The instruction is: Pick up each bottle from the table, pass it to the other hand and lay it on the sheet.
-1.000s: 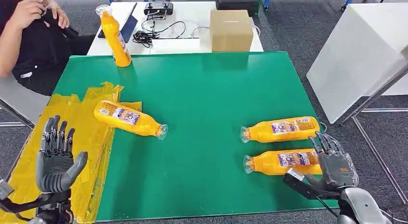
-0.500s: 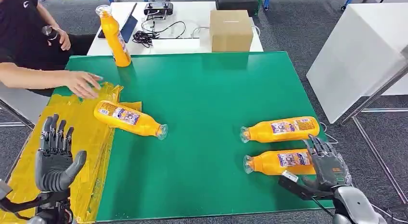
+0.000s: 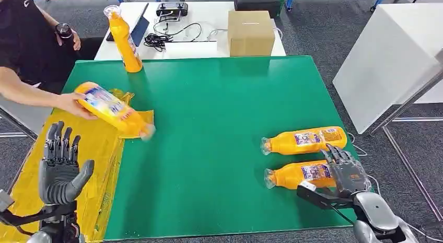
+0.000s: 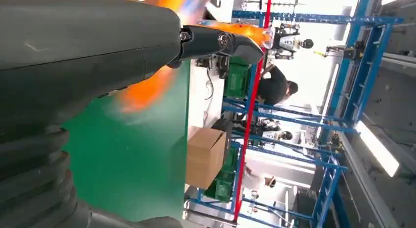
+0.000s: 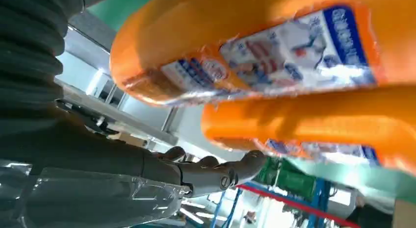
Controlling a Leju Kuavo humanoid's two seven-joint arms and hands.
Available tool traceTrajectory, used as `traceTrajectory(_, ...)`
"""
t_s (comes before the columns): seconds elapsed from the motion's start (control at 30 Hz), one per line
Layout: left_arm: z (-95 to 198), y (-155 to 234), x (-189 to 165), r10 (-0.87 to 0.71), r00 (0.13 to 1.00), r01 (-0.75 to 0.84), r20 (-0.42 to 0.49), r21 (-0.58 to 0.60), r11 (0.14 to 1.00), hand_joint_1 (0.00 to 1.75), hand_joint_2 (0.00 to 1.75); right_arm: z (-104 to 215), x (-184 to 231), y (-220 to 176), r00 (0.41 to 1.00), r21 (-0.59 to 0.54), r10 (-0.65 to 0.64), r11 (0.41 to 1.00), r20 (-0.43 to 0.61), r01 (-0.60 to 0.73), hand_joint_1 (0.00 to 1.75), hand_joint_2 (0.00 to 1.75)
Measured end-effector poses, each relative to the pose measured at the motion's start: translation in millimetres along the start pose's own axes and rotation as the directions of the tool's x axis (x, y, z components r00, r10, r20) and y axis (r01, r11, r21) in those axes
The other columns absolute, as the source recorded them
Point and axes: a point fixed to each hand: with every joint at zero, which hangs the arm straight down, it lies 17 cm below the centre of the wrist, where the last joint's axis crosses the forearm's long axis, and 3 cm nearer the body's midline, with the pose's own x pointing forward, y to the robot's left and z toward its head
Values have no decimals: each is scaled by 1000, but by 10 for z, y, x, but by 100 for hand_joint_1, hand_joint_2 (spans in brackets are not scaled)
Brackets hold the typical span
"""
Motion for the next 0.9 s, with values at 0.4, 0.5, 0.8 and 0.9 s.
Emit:
traceTrajectory(0.4,-11,39,-45,5,1000,-5,-9,13,1000,0,175,16,-176,291,996,168,92,981,12,-93,175,175)
traceTrajectory(0.5,-41,53,-50,12,1000,-12,-5,15,1000,0,175,22,-214,389,997,250,72,965,24,-76,175,175)
traceTrajectory(0.8,-160,107,-86,25,1000,-25,4,18,1000,0,175,142,-395,418,996,425,-79,904,41,54,175,175)
traceTrajectory(0.9,-151,126,-125,22,1000,-22,-4,19,1000,0,175,191,-505,420,997,440,-61,897,35,40,175,175)
